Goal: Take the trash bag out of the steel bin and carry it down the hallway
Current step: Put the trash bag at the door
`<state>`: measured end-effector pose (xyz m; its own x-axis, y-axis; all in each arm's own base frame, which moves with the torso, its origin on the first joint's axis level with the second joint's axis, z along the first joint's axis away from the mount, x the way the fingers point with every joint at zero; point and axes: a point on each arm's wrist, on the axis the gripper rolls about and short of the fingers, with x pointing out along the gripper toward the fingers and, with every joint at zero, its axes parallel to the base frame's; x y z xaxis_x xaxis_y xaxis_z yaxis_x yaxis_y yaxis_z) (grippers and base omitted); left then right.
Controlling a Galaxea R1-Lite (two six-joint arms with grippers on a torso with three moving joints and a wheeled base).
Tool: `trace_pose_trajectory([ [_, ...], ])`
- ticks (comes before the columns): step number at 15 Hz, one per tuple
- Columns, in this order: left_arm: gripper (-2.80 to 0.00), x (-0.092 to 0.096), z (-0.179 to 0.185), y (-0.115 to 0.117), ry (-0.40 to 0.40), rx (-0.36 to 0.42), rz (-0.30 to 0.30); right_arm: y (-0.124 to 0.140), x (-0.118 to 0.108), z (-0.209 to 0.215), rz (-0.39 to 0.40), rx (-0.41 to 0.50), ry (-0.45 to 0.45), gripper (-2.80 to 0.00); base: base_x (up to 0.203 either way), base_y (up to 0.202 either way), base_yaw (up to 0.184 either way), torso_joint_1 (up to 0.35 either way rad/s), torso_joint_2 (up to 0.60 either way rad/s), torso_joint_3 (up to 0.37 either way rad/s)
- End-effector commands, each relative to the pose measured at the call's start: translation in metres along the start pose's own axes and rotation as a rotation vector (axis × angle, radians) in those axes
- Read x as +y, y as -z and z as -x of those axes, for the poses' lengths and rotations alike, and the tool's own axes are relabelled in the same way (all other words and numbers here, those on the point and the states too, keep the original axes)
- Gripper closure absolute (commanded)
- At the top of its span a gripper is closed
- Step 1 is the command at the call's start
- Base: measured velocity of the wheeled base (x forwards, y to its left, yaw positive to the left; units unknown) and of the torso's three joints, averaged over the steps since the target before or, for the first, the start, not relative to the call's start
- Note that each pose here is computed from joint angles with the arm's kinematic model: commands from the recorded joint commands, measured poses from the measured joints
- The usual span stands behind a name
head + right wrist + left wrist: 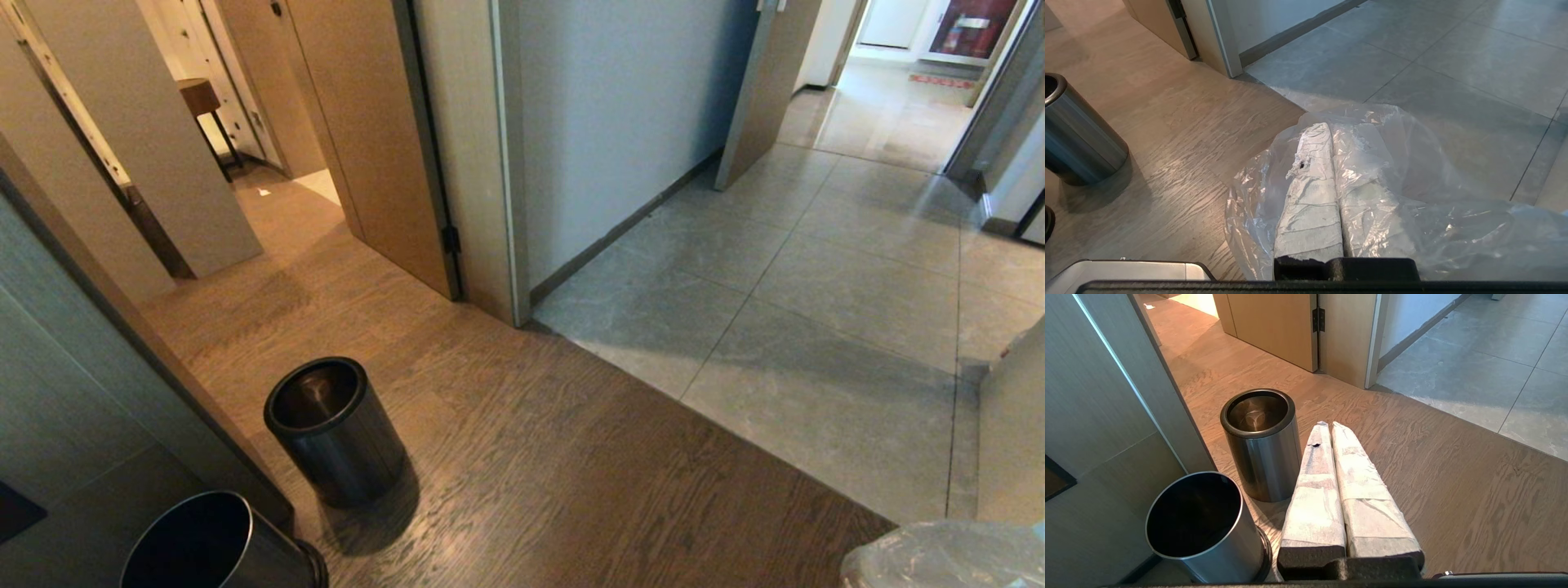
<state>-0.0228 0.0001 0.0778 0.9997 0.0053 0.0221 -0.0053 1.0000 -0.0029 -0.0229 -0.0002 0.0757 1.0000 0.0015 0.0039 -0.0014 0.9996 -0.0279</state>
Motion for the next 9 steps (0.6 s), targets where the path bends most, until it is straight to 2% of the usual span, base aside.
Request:
trace_pose_trajectory([
  [1, 0.00, 0.0000, -0.0007, 0.0030, -0.001, 0.010, 0.000, 0.0001, 0.0000, -0.0001, 0.000, 0.002, -0.002, 0.00, 0.000, 0.000, 0.000, 0.000, 0.00, 0.000],
  [9, 0.00, 0.0000, -0.0008, 0.0034, -0.001, 0.011, 0.000, -0.0002, 0.0000, -0.0001, 0.003, -0.001, -0.003, 0.00, 0.000, 0.000, 0.000, 0.000, 0.00, 0.000],
])
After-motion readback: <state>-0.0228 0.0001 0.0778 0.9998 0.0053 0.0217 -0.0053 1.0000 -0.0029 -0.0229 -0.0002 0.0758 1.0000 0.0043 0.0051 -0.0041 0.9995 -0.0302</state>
